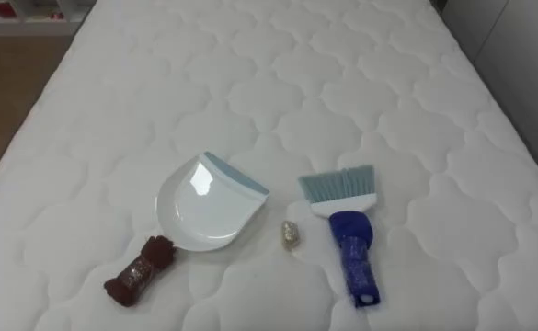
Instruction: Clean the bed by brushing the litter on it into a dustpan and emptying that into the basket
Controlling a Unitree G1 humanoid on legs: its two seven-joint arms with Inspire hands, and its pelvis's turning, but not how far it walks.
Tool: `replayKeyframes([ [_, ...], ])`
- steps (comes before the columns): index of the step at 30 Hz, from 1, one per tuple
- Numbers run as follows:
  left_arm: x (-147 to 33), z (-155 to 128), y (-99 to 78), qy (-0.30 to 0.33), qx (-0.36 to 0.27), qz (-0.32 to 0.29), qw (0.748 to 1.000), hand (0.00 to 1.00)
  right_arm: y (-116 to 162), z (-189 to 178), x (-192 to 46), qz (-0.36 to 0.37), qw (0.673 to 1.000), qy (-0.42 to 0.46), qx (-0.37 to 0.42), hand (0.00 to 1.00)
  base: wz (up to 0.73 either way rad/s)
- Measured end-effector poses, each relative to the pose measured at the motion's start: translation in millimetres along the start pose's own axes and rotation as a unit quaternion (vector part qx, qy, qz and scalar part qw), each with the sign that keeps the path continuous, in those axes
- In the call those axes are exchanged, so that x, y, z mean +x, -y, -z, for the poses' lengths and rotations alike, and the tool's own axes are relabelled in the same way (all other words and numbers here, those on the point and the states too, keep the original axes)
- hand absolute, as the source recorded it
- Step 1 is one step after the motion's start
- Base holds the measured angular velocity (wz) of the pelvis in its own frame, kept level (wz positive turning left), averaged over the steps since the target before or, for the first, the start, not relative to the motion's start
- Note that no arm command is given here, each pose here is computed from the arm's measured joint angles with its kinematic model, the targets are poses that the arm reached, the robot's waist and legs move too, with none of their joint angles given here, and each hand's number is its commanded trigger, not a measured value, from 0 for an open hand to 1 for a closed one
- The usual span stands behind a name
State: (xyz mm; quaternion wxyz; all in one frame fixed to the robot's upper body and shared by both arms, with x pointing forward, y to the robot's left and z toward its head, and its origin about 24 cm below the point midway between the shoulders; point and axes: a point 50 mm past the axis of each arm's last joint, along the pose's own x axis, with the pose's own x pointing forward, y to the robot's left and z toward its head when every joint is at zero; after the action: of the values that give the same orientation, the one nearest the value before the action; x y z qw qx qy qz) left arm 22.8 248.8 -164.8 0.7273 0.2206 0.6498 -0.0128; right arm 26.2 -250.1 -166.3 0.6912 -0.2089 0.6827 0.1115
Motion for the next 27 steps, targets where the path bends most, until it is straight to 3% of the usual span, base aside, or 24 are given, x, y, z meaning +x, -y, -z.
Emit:
replayKeyframes([
  [9, 0.0, 0.3, 1.1, -0.001, -0.006, 0.009, 1.0, 0.0, 0.7, -0.1, -0.1, 0.0, 1.0, 0.004, 0.006, 0.0, 0.0],
  [15, 0.1, 1.2, 0.2, 0.0, -0.051, -0.006, 0.999, 0.0, 0.7, -0.7, -0.1, 0.0, 1.0, 0.008, 0.009, 0.0, 0.0],
  [21, -0.5, -2.4, -12.4, 0.023, -0.118, -0.065, 0.991, 0.0, 2.2, 0.1, -0.2, 0.008, 1.0, 0.013, 0.021, 0.0, 0.0],
  [27, -6.7, -27.7, -37.9, 0.102, -0.18, -0.162, 0.965, 0.0, 8.9, -2.3, -1.1, 0.028, 0.999, 0.033, 0.025, 0.0, 0.03],
])
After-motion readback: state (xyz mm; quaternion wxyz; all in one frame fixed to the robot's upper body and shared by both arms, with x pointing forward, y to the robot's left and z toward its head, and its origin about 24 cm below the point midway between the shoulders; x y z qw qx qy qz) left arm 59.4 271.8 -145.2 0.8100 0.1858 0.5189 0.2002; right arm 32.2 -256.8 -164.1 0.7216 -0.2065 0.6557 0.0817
